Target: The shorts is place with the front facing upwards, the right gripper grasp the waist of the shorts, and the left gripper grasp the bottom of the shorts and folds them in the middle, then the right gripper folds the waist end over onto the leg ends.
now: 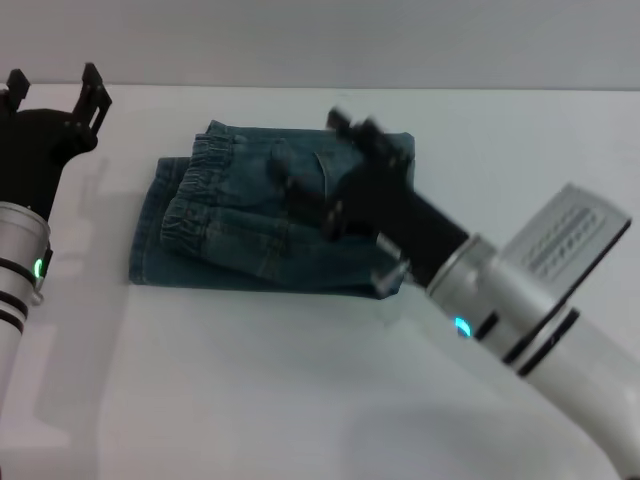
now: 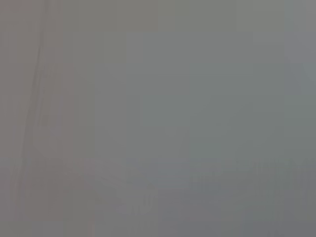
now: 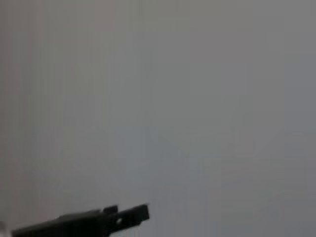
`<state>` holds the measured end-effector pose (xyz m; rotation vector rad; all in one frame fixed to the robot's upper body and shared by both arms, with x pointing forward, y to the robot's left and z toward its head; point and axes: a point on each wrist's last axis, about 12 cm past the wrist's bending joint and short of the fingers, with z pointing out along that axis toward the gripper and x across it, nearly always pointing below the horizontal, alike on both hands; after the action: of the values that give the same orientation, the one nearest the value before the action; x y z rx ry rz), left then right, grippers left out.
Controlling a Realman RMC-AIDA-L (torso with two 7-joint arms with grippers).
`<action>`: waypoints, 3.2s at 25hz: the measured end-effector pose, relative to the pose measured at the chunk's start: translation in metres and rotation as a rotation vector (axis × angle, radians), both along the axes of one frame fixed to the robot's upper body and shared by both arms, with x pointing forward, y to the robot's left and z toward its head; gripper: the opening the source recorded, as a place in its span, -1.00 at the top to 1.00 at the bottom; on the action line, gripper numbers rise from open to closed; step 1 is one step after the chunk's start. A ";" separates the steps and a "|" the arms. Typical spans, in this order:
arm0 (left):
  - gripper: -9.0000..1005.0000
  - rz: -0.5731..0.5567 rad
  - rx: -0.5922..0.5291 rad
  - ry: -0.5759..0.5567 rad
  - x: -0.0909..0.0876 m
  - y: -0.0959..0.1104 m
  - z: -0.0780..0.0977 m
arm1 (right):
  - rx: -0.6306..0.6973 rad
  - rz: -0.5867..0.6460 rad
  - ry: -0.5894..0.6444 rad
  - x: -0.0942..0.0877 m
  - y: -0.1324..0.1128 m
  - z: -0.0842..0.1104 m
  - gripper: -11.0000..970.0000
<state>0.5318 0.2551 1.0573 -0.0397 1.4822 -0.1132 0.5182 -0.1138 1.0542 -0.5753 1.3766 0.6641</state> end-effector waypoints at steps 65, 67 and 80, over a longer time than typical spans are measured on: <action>-0.65 -0.034 0.143 0.033 -0.022 0.021 -0.037 | -0.024 -1.081 -0.147 -0.089 -0.213 -0.037 0.62; -0.65 -0.031 0.148 0.038 -0.023 0.023 -0.038 | 0.013 -1.123 -0.123 -0.100 -0.224 -0.040 0.54; -0.65 -0.028 0.161 0.050 -0.025 0.028 -0.041 | 0.009 -1.091 -0.108 -0.116 -0.228 -0.045 -0.37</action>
<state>0.5065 0.2828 1.0162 0.1084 1.5382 -0.0154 0.4023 -0.3420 1.0091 0.1891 1.3467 -0.2446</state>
